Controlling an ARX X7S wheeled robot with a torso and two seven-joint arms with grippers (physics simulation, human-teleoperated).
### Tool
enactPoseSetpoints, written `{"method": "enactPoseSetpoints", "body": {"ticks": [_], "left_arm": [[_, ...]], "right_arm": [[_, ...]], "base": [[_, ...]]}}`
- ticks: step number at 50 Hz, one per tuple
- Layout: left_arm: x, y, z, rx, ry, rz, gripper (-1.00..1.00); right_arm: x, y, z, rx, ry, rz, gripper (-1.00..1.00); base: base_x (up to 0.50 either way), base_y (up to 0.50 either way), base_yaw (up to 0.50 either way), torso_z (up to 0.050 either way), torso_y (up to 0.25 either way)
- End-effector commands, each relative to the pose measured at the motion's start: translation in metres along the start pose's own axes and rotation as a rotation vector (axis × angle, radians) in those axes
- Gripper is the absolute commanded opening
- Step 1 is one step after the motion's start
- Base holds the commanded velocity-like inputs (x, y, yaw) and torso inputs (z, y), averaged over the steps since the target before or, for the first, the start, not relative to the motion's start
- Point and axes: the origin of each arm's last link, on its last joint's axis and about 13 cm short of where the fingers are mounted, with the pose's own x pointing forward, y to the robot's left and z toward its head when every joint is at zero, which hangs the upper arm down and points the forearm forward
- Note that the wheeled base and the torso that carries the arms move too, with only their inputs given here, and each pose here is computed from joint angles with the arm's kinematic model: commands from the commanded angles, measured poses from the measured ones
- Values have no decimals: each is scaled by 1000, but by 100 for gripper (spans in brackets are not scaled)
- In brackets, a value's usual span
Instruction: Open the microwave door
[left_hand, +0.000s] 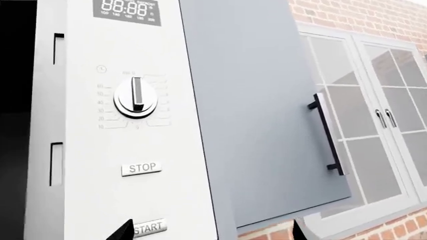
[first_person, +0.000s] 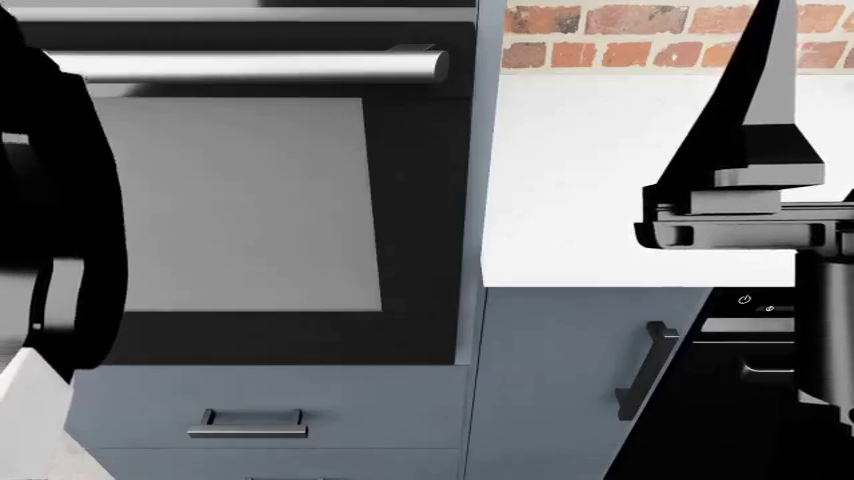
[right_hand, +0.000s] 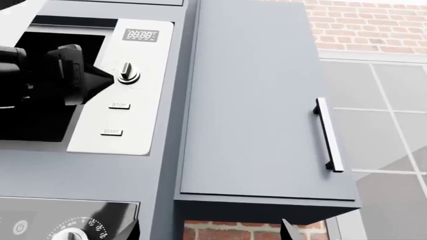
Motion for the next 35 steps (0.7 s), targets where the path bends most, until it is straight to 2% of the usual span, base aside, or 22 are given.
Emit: {"method": "enactPoseSetpoints", "body": {"ticks": [1,14,35], "left_arm": [[20,5,-8,7,11,18,100],[33,17,-16,-14,23,71,100],[32,42,-21,-17,22,165,100]], "right_arm": [[0,-1,0,-4,1,-4,100],[0,-1,1,-8,0,-3,100],[0,0,3,-14,2,0,100]], "base": [[0,0,0,0,0],[0,0,0,0,0],[0,0,0,0,0]]}}
